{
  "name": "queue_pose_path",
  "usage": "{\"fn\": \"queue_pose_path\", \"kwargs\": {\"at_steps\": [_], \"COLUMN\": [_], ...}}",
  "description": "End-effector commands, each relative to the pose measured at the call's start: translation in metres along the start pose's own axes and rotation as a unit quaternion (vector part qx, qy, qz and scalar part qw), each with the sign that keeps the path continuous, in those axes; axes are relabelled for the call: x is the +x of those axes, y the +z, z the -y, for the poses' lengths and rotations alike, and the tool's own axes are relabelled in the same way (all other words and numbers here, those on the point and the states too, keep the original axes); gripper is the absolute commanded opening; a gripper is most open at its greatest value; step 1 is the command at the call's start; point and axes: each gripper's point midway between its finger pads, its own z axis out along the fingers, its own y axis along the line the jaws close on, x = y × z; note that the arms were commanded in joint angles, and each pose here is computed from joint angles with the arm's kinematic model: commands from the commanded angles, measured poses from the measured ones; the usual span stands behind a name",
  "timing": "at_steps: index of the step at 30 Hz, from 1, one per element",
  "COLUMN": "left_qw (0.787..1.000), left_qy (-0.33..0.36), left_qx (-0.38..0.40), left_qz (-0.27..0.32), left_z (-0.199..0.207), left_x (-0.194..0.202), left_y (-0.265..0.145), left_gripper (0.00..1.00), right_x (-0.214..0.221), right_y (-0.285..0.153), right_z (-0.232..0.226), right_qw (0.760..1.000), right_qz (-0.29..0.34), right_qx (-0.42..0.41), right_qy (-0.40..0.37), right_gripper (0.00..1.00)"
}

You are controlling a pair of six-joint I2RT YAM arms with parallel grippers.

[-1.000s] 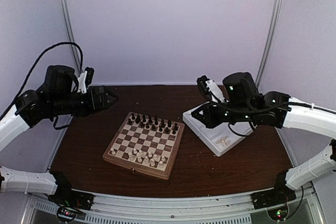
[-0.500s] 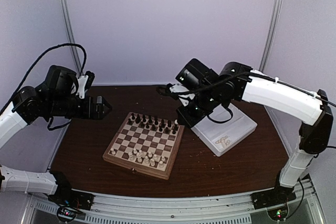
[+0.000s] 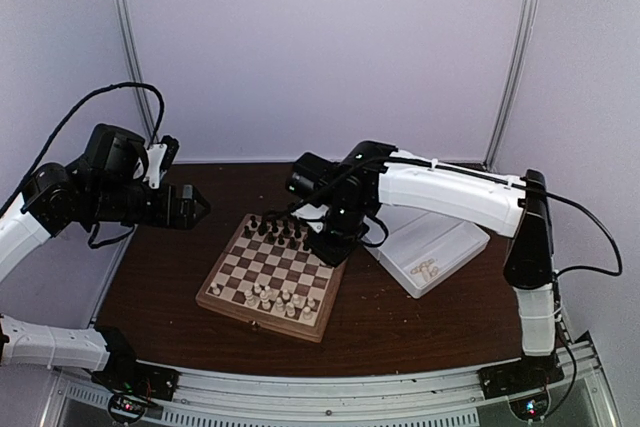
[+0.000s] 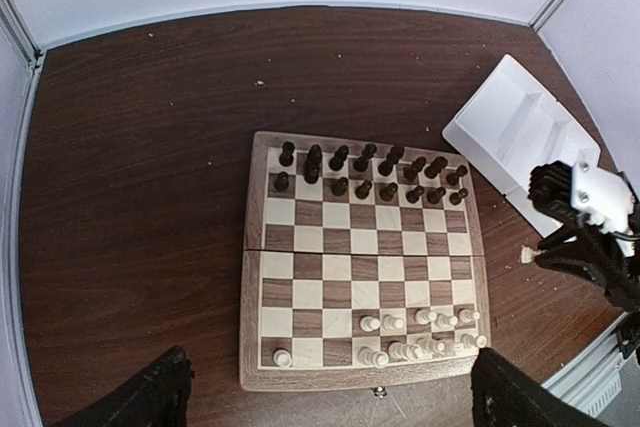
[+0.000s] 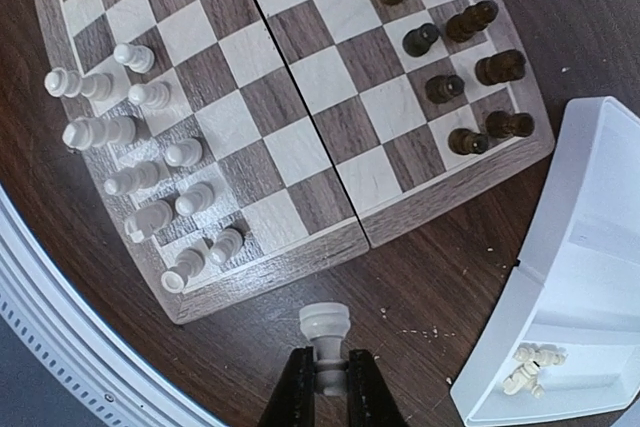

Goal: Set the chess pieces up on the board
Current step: Place the chess piece on the chessboard.

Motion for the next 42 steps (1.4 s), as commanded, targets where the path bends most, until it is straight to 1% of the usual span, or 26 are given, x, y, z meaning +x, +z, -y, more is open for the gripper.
{"fn": "queue_pose_path", "kwargs": {"at_steps": [1, 5, 10, 17, 25, 34, 39, 42], "left_qw": [1.0, 1.0, 1.0, 1.0, 1.0, 1.0, 1.0, 1.0], "left_qy": [0.002, 0.002, 0.004, 0.005, 0.007, 0.008, 0.008, 0.008], "left_qx": [-0.003, -0.004, -0.006, 0.007, 0.005, 0.004, 0.003, 0.004], "left_qz": [0.014, 0.013, 0.01, 0.005, 0.006, 0.001, 0.0, -0.002], "left_z": [-0.002, -0.003, -0.004, 0.002, 0.001, 0.002, 0.002, 0.002], "left_x": [-0.008, -0.006, -0.005, -0.006, -0.007, -0.006, -0.005, -0.005], "left_y": [-0.009, -0.01, -0.009, -0.009, -0.011, -0.008, -0.007, -0.006], "left_gripper": [0.98, 0.98, 0.98, 0.98, 0.98, 0.98, 0.98, 0.98], "right_x": [-0.004, -0.003, 0.004, 0.012, 0.027, 0.029, 0.026, 0.021], "right_y": [0.017, 0.04, 0.054, 0.063, 0.079, 0.086, 0.084, 0.08], "right_z": [-0.011, -0.018, -0.02, -0.019, -0.018, -0.017, -0.018, -0.019], "right_qw": [1.0, 0.999, 0.999, 0.997, 0.993, 0.992, 0.993, 0.994], "right_qz": [-0.013, -0.03, -0.05, -0.071, -0.115, -0.125, -0.118, -0.107], "right_qx": [-0.016, -0.021, -0.015, -0.01, 0.0, 0.004, 0.003, 0.0], "right_qy": [-0.009, -0.01, -0.014, -0.014, -0.017, -0.019, -0.016, -0.016], "right_gripper": [0.0, 0.0, 0.0, 0.0, 0.0, 0.0, 0.13, 0.17]}}
